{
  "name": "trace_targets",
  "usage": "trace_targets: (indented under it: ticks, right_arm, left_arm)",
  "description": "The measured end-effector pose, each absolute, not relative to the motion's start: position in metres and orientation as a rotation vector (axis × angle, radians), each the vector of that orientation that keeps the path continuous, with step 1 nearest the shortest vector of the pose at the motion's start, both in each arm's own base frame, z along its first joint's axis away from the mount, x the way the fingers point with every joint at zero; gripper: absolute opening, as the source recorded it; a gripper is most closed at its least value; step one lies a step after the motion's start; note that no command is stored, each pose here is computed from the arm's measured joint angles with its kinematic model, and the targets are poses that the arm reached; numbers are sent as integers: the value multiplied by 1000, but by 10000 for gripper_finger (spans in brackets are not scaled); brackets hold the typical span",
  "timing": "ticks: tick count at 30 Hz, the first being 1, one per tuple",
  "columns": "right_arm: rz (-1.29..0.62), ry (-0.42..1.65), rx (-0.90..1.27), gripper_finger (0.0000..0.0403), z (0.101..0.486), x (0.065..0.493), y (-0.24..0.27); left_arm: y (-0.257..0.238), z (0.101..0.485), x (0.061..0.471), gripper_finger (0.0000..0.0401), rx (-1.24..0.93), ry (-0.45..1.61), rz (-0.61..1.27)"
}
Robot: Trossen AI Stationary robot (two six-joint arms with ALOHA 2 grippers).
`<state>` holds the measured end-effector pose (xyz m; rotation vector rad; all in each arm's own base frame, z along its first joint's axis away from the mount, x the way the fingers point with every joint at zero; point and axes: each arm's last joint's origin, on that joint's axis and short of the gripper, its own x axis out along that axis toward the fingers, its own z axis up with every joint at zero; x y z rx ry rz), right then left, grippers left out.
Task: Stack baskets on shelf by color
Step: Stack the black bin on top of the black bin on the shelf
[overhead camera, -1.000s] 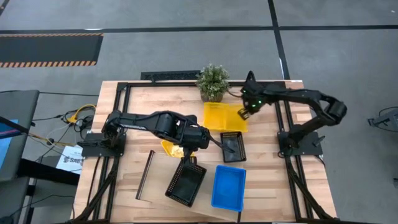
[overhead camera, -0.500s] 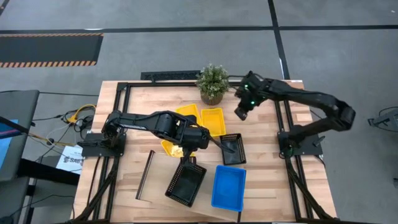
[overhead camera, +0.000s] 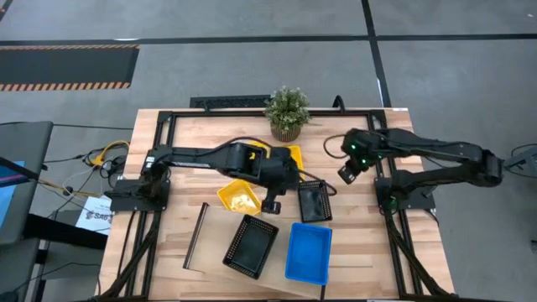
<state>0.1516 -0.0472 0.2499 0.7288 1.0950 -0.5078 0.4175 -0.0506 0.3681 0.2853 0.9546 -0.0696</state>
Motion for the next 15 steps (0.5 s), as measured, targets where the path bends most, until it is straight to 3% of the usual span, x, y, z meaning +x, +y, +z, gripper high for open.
trace_targets:
  ticks: [8, 15]
  right_arm:
    - [-563, 1099, 841, 22, 236, 132, -33]
    - [-558, 1102, 863, 18, 235, 130, -27]
  left_arm:
    - [-41, 310, 439, 122, 555, 875, -437]
    - [-31, 273, 450, 192, 754, 793, -448]
